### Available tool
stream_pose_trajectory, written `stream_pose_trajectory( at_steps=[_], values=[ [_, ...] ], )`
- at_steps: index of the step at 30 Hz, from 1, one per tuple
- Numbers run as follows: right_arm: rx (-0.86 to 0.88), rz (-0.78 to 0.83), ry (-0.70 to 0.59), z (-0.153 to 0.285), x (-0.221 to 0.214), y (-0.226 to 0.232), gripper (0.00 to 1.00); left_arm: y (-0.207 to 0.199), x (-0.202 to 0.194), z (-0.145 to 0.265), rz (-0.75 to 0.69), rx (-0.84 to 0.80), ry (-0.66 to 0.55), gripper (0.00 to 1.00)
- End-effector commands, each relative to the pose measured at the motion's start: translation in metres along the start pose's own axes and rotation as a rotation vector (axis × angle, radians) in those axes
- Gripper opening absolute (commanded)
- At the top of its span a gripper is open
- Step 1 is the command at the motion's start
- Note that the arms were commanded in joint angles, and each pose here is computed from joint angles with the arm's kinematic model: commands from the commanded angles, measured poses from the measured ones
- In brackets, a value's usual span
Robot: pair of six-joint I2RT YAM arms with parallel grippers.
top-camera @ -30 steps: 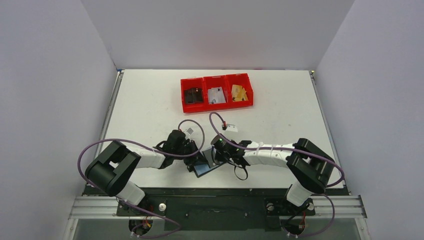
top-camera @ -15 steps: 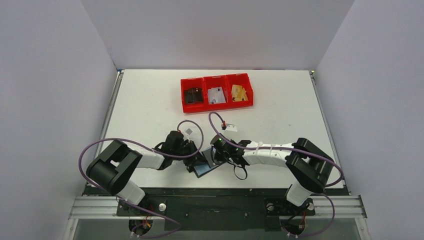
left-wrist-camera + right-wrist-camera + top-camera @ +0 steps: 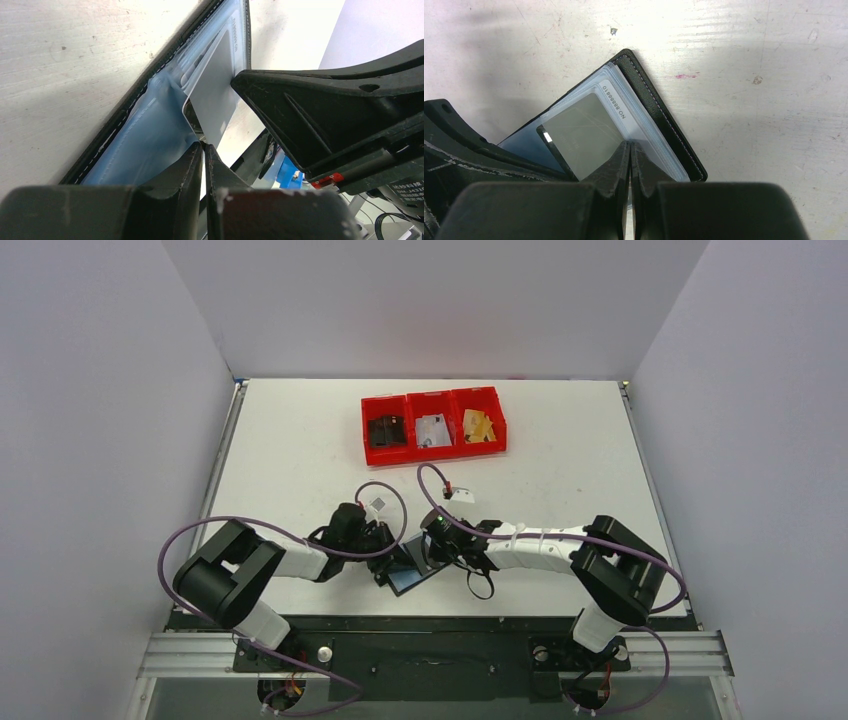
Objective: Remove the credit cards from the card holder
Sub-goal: Remove the credit card from the card holder.
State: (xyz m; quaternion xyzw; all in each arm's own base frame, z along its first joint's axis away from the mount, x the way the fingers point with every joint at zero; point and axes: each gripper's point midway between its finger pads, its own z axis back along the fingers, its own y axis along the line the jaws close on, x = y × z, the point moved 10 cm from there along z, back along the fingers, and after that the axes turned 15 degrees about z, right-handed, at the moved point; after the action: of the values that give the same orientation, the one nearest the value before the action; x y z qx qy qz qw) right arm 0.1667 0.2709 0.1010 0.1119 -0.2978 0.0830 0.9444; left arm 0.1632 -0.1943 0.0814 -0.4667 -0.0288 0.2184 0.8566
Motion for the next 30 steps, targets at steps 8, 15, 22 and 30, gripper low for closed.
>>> stream_pose_trajectory(
  at_steps=[8, 15, 22, 30],
  values=[
    [-0.117, 0.057, 0.152, -0.012, -0.035, -0.024, 0.0, -0.006, 0.005, 0.003, -0.026, -0.017, -0.026, 0.0],
    [-0.134, 0.04, 0.152, -0.012, -0.036, -0.032, 0.0, 0.003, 0.008, 0.012, -0.042, 0.094, -0.074, 0.0],
    [-0.136, 0.037, 0.156, -0.013, -0.037, -0.034, 0.0, 0.007, 0.008, 0.018, -0.04, 0.115, -0.081, 0.0],
    [-0.137, 0.036, 0.156, -0.014, -0.037, -0.035, 0.0, 0.007, 0.007, 0.026, -0.052, 0.119, -0.09, 0.0]
  ],
)
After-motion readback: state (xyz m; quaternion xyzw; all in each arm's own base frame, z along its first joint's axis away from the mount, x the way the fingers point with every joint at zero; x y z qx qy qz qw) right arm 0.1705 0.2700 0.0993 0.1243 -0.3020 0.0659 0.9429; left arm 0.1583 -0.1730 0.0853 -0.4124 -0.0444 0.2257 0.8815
